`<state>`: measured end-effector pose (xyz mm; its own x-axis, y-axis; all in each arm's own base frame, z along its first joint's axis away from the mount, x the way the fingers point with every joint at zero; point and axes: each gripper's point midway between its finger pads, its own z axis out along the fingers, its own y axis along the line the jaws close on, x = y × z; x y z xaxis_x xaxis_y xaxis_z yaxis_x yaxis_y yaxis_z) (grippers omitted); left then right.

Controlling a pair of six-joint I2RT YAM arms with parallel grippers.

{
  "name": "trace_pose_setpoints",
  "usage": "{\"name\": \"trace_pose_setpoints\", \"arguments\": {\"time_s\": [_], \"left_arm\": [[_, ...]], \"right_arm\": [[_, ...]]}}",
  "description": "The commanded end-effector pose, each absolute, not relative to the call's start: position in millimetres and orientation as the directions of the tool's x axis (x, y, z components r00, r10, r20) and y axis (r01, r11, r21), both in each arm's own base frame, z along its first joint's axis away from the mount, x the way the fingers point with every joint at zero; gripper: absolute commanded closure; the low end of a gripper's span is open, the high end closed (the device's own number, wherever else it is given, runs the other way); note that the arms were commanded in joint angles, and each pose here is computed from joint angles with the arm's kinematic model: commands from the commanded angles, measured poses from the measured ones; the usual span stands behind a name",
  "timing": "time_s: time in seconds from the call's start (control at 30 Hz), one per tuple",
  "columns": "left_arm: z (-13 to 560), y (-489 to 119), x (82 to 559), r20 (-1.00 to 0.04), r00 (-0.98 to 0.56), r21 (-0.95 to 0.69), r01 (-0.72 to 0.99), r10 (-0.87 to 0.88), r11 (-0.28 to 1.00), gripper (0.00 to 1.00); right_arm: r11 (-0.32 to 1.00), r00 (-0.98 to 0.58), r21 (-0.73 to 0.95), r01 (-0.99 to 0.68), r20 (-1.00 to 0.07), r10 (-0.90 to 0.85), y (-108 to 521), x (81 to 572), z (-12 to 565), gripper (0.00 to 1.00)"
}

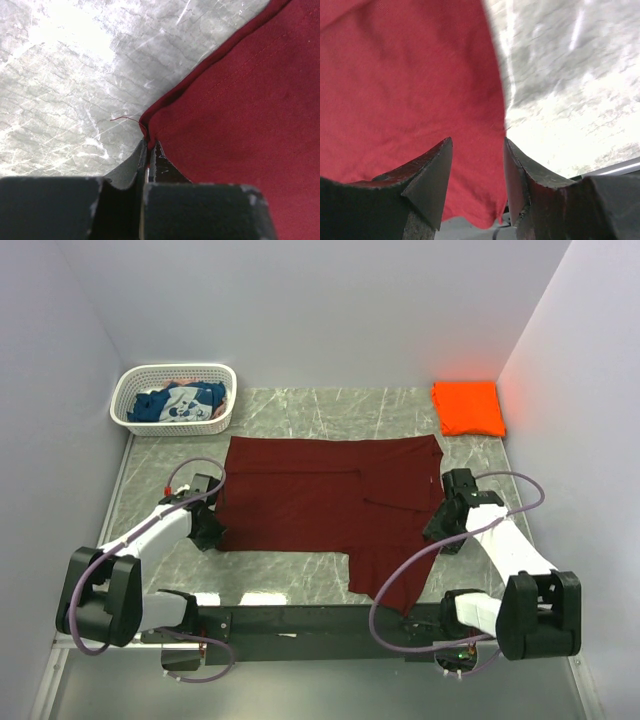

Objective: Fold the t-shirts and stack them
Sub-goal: Fold the tshirt

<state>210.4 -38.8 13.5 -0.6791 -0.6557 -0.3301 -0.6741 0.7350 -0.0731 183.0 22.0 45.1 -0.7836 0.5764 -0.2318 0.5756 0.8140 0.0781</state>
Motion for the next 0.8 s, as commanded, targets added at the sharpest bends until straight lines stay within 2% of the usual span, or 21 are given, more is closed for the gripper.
{"name": "trace_pose_setpoints", "arguments": {"time_s": [0.0, 0.37, 0.53, 0.77], "left_arm": [[0.4, -38.9, 205.9, -0.33, -0.661, -0.078, -0.692, -0.674, 0.717, 0.99], [3.6, -38.5, 209.4, -0.342, -0.657, -0.088, -0.69, -0.672, 0.719, 0.99], [5.7, -37.6, 209.6, -0.351, -0.648, -0.093, -0.695, -0.676, 0.713, 0.99], [10.2, -37.0, 210.4, -0.355, -0.642, -0.096, -0.698, -0.679, 0.71, 0.99]], "right_arm": [[0.753, -0.719, 0.078, 0.654, -0.244, 0.65, 10.2, 189.5, 34.5, 0.48], [0.685, -0.661, 0.097, 0.722, -0.195, 0.725, 4.1, 179.5, -4.1, 0.54], [0.676, -0.648, 0.112, 0.728, -0.208, 0.733, 3.3, 182.1, -5.7, 0.61], [0.675, -0.646, 0.15, 0.722, -0.202, 0.736, 9.1, 182.8, 4.1, 0.62]]}}
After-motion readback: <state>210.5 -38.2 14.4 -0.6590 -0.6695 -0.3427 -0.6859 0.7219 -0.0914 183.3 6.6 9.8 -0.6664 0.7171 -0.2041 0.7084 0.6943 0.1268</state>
